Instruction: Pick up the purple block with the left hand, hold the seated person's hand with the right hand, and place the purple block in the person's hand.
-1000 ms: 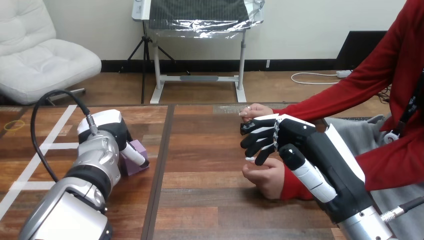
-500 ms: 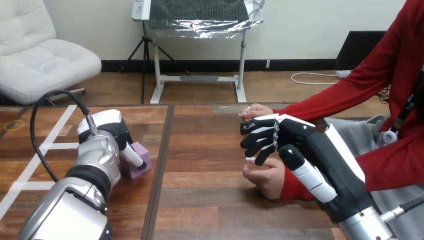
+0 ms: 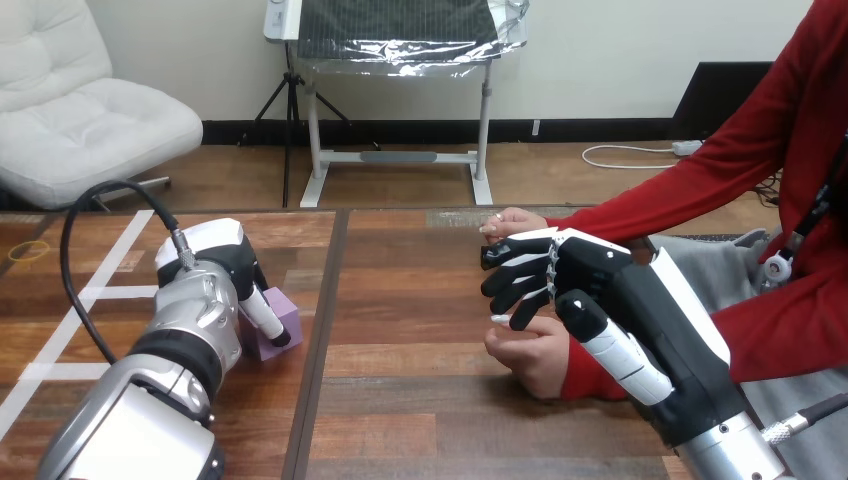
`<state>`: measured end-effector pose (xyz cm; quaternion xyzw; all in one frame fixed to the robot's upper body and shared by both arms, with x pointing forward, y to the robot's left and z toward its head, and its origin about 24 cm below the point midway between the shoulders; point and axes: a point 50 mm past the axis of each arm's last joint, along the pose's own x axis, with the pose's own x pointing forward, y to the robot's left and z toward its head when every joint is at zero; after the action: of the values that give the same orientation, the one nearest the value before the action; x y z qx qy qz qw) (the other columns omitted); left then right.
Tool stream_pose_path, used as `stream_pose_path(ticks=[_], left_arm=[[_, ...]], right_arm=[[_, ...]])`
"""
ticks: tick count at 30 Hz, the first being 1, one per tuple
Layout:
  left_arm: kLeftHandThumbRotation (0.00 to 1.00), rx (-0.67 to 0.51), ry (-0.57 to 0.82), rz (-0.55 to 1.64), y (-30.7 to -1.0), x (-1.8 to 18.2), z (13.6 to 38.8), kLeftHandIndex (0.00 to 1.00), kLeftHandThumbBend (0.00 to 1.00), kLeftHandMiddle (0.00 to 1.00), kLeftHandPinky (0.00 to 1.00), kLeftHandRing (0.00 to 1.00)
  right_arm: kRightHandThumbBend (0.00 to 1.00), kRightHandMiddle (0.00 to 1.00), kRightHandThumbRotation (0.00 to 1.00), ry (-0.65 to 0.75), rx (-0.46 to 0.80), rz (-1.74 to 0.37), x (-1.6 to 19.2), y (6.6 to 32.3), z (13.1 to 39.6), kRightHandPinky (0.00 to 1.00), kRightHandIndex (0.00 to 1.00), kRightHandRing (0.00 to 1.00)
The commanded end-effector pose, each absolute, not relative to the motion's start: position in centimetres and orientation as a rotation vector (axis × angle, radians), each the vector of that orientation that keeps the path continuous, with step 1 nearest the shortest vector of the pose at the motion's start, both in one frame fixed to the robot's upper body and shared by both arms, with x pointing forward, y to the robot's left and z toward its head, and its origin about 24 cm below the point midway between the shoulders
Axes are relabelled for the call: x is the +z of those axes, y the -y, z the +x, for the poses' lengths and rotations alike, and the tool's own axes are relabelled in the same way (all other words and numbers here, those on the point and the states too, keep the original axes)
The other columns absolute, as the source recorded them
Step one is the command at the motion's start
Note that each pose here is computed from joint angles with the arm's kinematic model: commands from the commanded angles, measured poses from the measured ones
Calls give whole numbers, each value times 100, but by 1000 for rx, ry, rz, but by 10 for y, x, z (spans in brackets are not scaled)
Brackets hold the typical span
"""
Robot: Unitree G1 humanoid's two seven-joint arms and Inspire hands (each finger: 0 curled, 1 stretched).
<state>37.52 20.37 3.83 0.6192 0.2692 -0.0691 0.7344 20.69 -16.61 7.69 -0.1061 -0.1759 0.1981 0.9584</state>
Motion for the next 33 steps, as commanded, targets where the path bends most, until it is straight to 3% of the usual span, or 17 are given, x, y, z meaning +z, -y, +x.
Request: stream_pose_path(ticks=[1, 6, 20, 33], left_arm=[[5, -131, -533, 1359, -197, 54, 385, 62, 71, 58, 33, 48], [6, -128, -531, 1359, -198, 53, 384, 62, 72, 58, 34, 49], [0, -110, -524, 1362, -198, 52, 383, 63, 71, 48, 24, 37], [0, -87, -503, 1365, -198, 51, 383, 63, 72, 44, 22, 33]], right_arm=[[85, 60, 90, 449, 404, -210, 96, 162, 211, 44, 65, 55], [85, 60, 90, 449, 404, -211, 96, 162, 211, 44, 65, 55], [84, 60, 90, 449, 403, -215, 96, 162, 212, 44, 65, 55], [86, 59, 91, 445, 401, -216, 96, 162, 212, 44, 65, 55]])
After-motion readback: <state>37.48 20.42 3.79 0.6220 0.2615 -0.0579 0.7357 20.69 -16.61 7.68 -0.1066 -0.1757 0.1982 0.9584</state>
